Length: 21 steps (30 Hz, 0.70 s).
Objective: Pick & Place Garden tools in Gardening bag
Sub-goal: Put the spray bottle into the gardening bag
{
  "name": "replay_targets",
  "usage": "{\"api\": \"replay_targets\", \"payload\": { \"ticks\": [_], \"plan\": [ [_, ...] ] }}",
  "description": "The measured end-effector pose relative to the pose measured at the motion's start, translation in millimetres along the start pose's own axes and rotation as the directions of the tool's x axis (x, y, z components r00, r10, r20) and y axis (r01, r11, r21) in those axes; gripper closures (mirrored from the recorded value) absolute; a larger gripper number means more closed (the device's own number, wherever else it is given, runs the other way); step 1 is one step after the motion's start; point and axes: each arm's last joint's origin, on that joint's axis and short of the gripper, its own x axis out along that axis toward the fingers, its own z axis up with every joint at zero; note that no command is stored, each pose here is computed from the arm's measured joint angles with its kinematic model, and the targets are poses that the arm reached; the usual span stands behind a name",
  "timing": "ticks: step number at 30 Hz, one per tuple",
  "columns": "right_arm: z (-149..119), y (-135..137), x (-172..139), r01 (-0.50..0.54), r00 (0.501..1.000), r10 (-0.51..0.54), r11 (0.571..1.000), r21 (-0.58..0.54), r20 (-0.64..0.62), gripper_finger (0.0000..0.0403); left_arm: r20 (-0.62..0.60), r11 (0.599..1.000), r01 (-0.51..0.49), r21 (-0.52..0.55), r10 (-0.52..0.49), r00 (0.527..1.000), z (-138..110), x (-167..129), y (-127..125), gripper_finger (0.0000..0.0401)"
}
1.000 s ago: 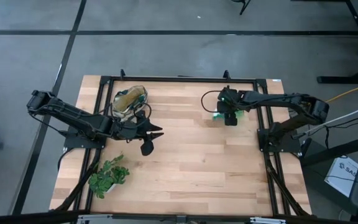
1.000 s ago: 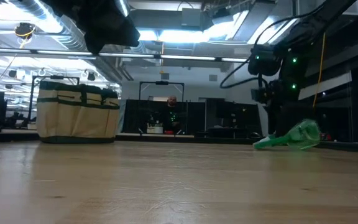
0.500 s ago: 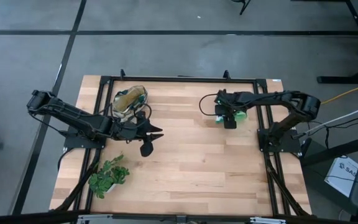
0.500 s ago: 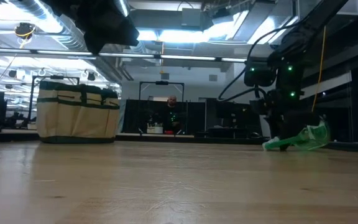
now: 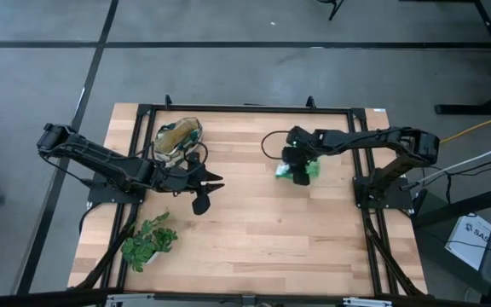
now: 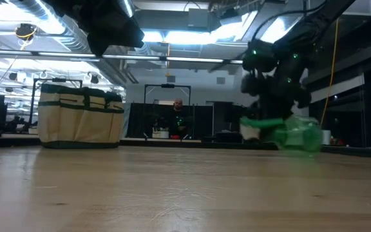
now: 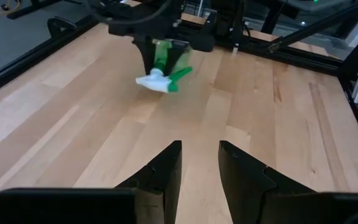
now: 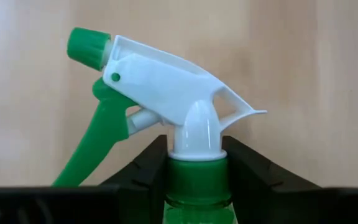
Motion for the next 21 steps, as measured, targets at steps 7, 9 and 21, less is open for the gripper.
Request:
{"api": "replay_targets", "payload": {
  "ticks": [7, 9, 21],
  "plan": [
    [34.7, 27.4, 2.0, -0.101, 0.948, 0.142, 0.983, -0.155, 0.283, 0.0274, -0.003, 1.000, 0.000, -0.004, 0.000, 1.000, -0.3, 0.0, 0.1, 0.0301],
    [42.4, 36.2, 1.4, -0.120, 0.924, 0.178, 0.975, -0.187, 0.338, 0.0274, -0.006, 1.000, -0.001, -0.004, 0.001, 1.000, -0.5, 0.0, 0.2, 0.0301],
    [82.4, 85.4, -11.1, 0.109, 0.744, -0.027, 0.991, -0.082, 0.667, 0.0274, 0.000, 0.994, 0.074, 0.075, -0.074, 0.997, 0.2, 5.1, -4.9, 0.0301]
  ]
}}
